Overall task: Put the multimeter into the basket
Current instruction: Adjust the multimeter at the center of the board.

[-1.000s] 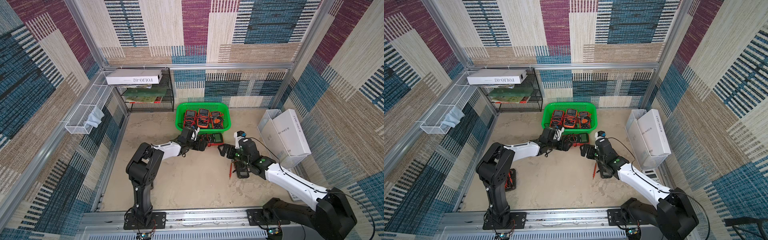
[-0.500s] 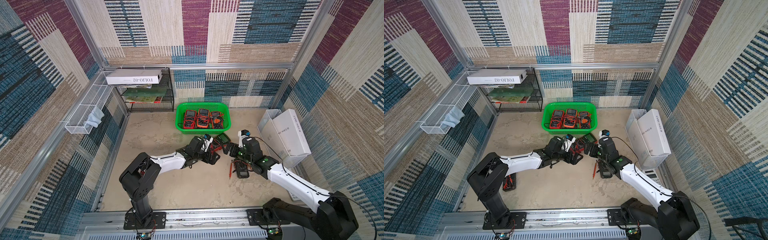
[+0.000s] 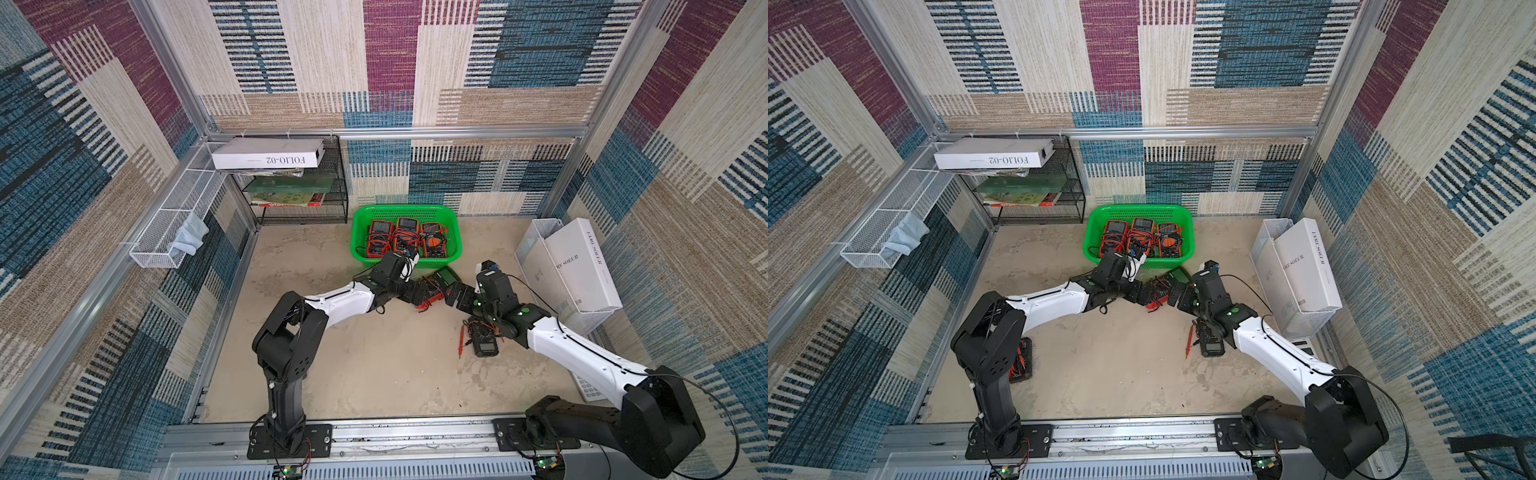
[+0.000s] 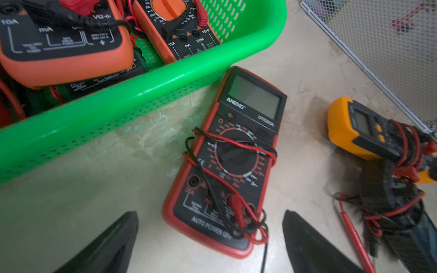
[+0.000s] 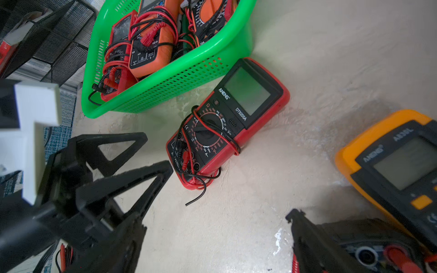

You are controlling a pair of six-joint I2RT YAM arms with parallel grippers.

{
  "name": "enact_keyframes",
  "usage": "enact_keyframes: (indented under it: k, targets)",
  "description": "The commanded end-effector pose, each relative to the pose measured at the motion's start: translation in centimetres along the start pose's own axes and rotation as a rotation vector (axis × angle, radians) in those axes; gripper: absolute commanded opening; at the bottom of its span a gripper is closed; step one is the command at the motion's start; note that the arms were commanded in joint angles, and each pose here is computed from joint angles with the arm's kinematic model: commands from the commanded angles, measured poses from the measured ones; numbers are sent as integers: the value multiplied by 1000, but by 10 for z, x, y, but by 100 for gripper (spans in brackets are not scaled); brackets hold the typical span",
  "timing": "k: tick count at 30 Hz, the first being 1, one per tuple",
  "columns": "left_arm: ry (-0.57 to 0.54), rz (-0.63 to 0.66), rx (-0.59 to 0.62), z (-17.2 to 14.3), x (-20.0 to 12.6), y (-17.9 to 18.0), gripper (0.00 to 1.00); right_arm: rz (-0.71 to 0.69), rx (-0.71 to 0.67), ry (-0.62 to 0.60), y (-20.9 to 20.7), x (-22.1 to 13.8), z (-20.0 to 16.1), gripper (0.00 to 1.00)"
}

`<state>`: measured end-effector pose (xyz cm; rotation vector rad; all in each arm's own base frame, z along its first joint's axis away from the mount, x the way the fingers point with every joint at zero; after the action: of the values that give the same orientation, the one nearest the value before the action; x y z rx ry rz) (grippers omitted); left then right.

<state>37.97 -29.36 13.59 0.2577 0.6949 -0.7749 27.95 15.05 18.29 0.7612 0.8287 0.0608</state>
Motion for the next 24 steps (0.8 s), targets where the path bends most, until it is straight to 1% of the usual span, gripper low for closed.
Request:
enact_keyframes:
  k: [1,6,13,18,22,24]
  targets:
    - [8,-51,36,4,10,-1,100,-28,19,-13,-3,-3,2,99]
    - [23,-112,39,7,24,-5,100,-39,24,-30,-7,-9,4,100]
    - [37,-172,-9,-11,29,-13,100,-40,36,-54,-9,-16,9,100]
    - [24,-223,-45,-20,23,-26,100,-38,39,-64,-9,-18,13,100]
    - [-18,-278,-69,-20,10,-43,100,-44,40,-65,-11,-16,13,100]
    - [-36,-273,-80,-20,1,-50,100,-48,39,-64,-11,-15,14,100]
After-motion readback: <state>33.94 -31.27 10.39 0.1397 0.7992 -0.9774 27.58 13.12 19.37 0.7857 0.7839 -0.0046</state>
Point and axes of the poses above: each gripper's point midway between its finger pads, its own x axis out along the fingers, its own y axis along the line the jaws close on, z = x × y, the point moved 6 cm from there along -x, back along the fingers, and after that the axes turned 14 degrees about x, right-handed, at the moved point
